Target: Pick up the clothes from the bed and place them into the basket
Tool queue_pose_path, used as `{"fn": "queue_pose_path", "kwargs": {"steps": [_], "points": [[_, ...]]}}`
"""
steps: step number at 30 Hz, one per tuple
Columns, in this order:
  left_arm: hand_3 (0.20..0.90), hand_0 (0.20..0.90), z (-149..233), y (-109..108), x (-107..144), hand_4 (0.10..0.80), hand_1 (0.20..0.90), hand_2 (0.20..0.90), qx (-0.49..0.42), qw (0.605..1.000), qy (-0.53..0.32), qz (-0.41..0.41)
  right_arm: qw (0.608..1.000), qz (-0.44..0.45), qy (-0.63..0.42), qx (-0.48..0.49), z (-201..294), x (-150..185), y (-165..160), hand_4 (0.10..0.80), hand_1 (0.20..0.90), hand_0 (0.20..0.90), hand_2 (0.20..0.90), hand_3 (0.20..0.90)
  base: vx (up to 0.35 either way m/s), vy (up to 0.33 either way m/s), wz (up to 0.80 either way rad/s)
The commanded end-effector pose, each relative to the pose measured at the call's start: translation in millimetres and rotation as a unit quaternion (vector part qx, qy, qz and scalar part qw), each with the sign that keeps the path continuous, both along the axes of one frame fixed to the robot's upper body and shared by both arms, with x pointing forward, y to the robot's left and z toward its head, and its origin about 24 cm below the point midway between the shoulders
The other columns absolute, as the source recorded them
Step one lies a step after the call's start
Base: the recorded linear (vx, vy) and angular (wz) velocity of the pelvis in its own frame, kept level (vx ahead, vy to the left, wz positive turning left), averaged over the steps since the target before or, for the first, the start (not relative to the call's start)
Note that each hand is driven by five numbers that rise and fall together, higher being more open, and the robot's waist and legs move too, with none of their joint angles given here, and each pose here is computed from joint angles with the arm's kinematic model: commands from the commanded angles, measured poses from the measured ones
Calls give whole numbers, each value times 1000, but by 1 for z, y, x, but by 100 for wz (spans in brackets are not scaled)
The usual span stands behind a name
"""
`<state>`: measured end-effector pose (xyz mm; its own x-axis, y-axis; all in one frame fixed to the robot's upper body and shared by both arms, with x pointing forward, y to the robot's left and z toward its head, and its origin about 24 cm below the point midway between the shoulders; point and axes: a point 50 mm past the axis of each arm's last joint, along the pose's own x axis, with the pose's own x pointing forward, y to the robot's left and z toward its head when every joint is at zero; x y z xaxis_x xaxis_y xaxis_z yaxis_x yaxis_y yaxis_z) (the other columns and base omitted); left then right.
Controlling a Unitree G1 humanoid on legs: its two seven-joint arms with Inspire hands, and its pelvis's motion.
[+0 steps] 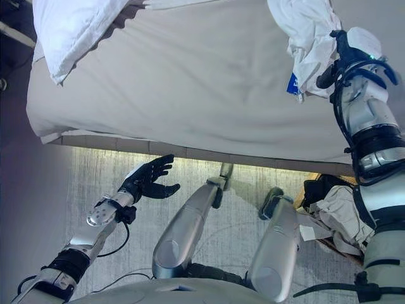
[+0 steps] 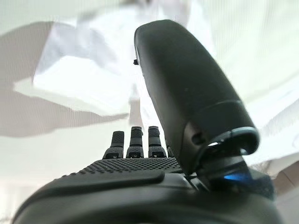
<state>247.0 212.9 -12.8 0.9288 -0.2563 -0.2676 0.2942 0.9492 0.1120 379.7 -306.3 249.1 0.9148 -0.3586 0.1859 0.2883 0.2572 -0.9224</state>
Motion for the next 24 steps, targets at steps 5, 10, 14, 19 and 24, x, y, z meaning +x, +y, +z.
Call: {"fn": "queue_pose_path", "kwargs": {"steps": [5, 10, 14, 19, 24], "points": [[900, 900, 46, 17, -1, 800, 900, 900, -24, 992, -118, 35, 992, -8, -119, -44, 74, -7, 8, 800, 900, 900, 900, 900, -23, -40, 9], [900, 900, 56, 15, -1, 800, 900, 900, -28, 989, -141, 33, 993, -17, -109, -37, 74, -6, 4, 800, 900, 900, 900, 900, -13, -29, -2], [900, 900, 60, 14, -2, 800, 900, 900, -30, 988, -150, 32, 995, -34, -87, -35, 77, -6, -3, 800, 900, 900, 900, 900, 0, 0, 0], [900, 900, 62, 18, -5, 800, 900, 900, -30, 986, -156, 39, 995, -39, -88, -14, 87, -8, -8, 295, 467, 467, 467, 395, -15, 13, 2], [900, 900, 65, 21, -6, 800, 900, 900, -27, 986, -159, 38, 995, -31, -100, -6, 91, -9, -9, 100, 300, 300, 300, 200, -2, 0, -1]]}}
